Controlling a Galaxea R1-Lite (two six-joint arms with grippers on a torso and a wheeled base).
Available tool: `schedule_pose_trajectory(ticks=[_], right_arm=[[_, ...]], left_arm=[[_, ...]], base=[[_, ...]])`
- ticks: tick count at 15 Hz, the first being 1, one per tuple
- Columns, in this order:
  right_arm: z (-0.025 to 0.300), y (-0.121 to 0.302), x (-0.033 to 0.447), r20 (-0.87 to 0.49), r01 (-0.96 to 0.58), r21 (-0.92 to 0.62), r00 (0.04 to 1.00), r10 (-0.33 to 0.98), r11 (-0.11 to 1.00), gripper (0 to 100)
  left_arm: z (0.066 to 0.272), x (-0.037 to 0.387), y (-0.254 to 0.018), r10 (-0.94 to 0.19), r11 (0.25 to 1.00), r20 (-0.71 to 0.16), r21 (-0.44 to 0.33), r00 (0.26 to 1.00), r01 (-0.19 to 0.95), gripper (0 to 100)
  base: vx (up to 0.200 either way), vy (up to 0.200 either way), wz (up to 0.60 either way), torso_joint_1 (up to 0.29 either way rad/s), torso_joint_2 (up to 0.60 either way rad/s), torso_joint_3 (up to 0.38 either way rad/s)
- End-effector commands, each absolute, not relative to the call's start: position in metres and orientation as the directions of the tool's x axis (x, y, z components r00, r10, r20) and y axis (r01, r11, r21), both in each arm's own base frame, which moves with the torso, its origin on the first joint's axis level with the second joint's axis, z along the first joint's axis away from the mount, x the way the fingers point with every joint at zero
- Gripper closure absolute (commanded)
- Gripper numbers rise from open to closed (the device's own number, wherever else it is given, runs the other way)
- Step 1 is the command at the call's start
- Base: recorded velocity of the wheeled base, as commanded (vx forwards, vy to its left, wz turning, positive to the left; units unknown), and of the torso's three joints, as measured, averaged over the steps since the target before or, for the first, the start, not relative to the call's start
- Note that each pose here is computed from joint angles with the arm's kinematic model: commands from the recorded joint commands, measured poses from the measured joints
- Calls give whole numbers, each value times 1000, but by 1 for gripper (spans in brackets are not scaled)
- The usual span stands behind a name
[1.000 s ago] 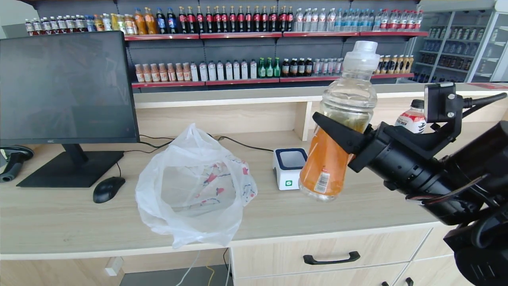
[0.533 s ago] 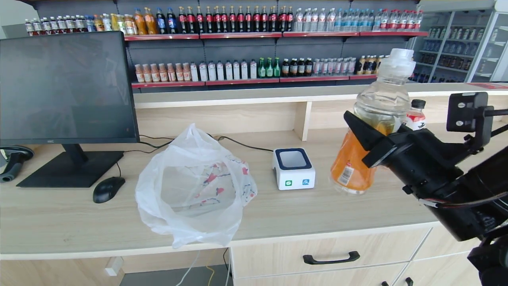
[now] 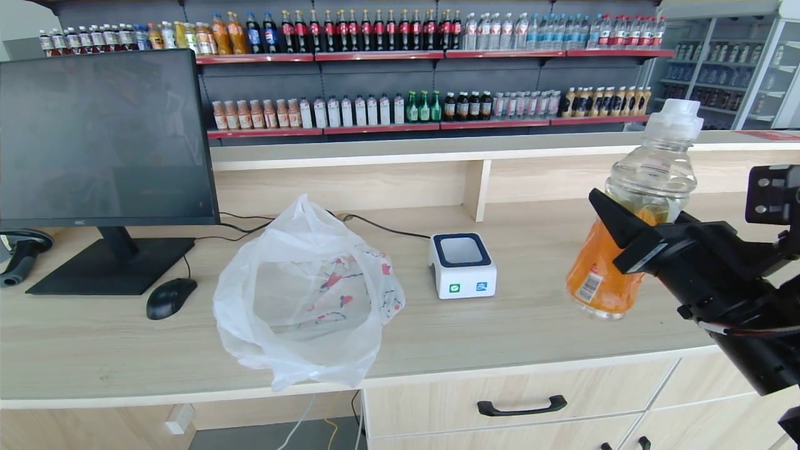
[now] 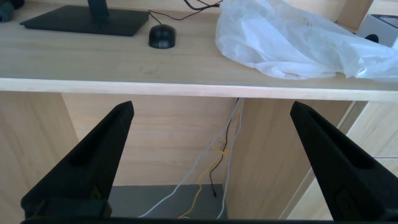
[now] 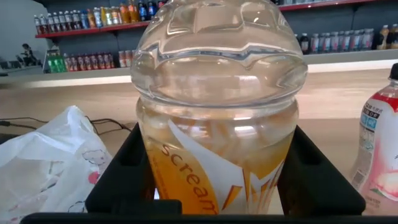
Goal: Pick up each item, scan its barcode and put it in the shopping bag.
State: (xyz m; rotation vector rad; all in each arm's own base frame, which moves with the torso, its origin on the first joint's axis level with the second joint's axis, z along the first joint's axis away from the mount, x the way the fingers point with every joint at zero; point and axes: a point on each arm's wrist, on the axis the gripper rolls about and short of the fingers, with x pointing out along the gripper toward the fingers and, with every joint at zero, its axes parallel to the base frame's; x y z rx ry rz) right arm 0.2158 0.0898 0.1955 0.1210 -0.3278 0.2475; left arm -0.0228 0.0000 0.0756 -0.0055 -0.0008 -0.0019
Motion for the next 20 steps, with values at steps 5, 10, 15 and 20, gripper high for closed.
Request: schedule_pose_trajectory(ticks=[5, 10, 15, 20], right_arm=[[198, 85, 219, 342, -249, 109, 918, 199, 962, 100], [203, 87, 217, 362, -264, 117, 909, 206, 958, 100], [205, 89, 222, 374, -267, 117, 904, 207, 956, 100], [206, 91, 223, 375, -273, 116, 902, 212, 955, 100]], left_arm=[[76, -23, 0, 2, 1000, 2, -11, 1000, -2, 0], [76, -23, 0, 2, 1000, 2, -12, 1000, -2, 0], [76, -23, 0, 5, 999, 3, -37, 1000, -4, 0], [76, -23, 0, 2, 1000, 3, -28, 1000, -1, 0]], base=[[0, 40, 0, 1, 0, 0], [0, 200, 0, 5, 3, 5], [0, 200, 0, 0, 0, 2], [0, 40, 0, 0, 0, 0]])
